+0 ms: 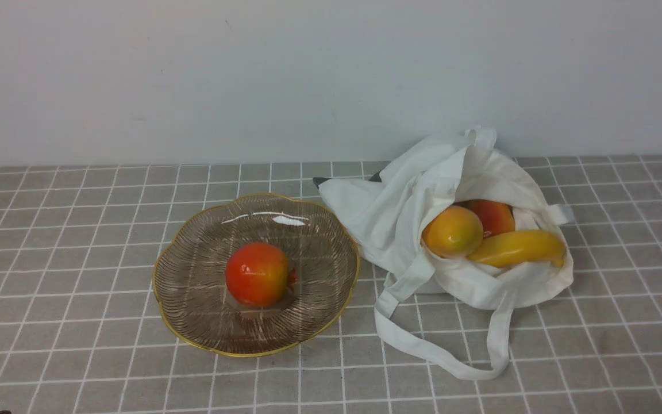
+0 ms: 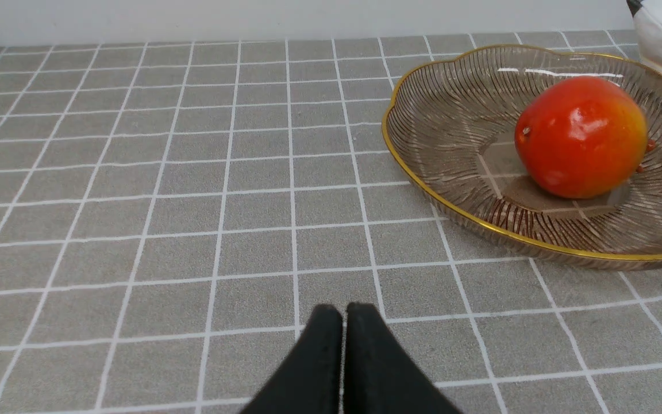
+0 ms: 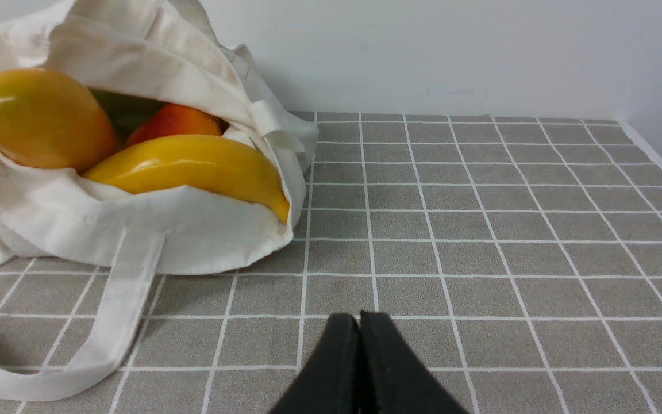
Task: Take the fruit out of the bag on the grey coffee tablecloth and place them on the plate.
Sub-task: 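Reach into the bag and grasp a fruit with the right gripper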
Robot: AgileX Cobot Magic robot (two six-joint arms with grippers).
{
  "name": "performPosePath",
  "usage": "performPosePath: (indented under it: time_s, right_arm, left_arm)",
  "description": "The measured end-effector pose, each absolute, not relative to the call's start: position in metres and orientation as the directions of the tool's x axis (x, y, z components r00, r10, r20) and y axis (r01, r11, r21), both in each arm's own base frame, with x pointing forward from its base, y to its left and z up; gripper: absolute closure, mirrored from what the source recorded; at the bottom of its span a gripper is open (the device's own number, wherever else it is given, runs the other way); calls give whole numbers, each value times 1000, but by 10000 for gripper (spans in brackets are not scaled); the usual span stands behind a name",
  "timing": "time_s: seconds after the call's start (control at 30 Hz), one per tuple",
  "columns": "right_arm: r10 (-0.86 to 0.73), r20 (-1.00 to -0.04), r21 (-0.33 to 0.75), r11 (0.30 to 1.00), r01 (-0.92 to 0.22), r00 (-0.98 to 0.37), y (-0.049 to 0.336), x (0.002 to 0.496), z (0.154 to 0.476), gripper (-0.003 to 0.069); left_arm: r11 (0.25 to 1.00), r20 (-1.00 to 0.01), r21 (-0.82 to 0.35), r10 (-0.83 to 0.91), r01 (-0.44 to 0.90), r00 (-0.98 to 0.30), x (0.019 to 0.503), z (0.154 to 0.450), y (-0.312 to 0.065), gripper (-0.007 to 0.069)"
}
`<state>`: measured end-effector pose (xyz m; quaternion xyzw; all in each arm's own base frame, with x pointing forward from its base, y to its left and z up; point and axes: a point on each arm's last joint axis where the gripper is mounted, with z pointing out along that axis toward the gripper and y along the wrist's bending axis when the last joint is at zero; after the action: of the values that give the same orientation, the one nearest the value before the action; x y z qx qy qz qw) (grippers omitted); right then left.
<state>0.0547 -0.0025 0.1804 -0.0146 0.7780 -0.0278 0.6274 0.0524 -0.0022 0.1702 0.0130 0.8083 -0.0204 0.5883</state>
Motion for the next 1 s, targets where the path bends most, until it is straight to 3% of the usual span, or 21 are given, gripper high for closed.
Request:
performPosePath:
  time_s: [1.0]
  right_arm:
    - [-36, -978, -39, 999, 13, -207, -2, 55, 181, 673]
  left_arm:
    - [999, -952, -18, -3, 45, -307, 52, 170, -2, 633]
